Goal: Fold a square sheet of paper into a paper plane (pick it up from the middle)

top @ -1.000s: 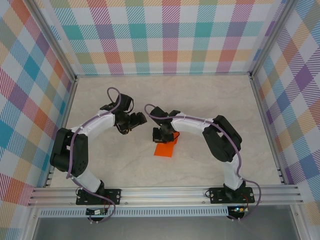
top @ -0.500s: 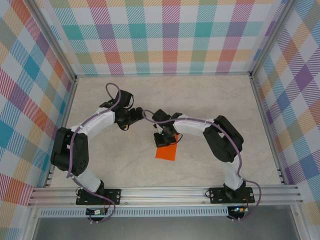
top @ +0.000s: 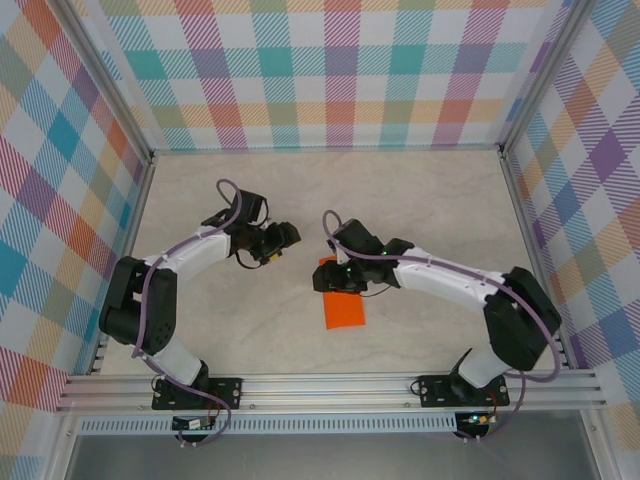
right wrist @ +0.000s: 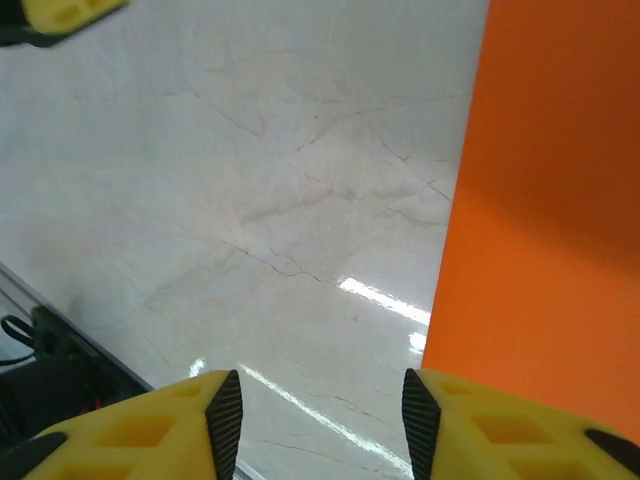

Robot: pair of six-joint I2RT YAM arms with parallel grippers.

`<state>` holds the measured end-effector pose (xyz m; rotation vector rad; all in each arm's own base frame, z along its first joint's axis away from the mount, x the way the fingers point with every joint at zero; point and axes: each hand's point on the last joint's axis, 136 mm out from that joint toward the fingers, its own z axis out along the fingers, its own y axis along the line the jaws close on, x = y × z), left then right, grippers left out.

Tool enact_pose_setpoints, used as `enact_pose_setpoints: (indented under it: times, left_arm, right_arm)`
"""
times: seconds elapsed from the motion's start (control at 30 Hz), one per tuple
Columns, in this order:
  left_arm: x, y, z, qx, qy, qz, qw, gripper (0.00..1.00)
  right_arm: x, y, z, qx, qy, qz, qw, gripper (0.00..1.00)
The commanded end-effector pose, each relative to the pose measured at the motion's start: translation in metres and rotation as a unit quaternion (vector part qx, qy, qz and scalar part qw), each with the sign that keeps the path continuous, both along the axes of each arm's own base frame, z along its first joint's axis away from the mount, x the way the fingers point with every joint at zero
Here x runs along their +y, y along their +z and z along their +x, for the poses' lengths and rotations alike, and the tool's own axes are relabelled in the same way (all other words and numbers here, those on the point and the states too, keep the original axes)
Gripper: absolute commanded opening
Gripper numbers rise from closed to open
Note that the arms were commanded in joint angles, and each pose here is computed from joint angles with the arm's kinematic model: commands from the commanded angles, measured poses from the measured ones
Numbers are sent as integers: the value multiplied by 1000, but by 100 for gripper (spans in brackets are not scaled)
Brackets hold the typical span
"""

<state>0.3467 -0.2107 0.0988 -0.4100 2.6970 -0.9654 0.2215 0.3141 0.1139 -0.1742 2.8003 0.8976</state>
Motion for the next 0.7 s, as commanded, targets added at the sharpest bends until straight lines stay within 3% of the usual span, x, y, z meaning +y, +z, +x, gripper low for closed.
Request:
enact_pose_setpoints:
  times: [0.0, 0.17, 0.37, 0.47, 0.67]
  left_arm:
    - [-45, 5, -25, 2, -88, -66, 994, 57]
    - [-74, -4, -52, 4, -145, -70, 987, 41]
    - [-96, -35, -82, 31, -175, -60, 982, 20]
    - [-106, -47, -92, 44, -185, -58, 980, 14]
    - [-100, -64, -91, 52, -183, -25, 981, 11]
  right_arm:
    - [-27, -7, 10, 25, -114, 2, 993, 57]
    - [-56, -13, 11, 28, -160, 20, 987, 67]
    - [-84, -22, 6, 44, -190, 17, 981, 71]
    - [-91, -25, 4, 46, -192, 12, 980, 71]
    - [-97, -33, 1, 62, -202, 34, 977, 72]
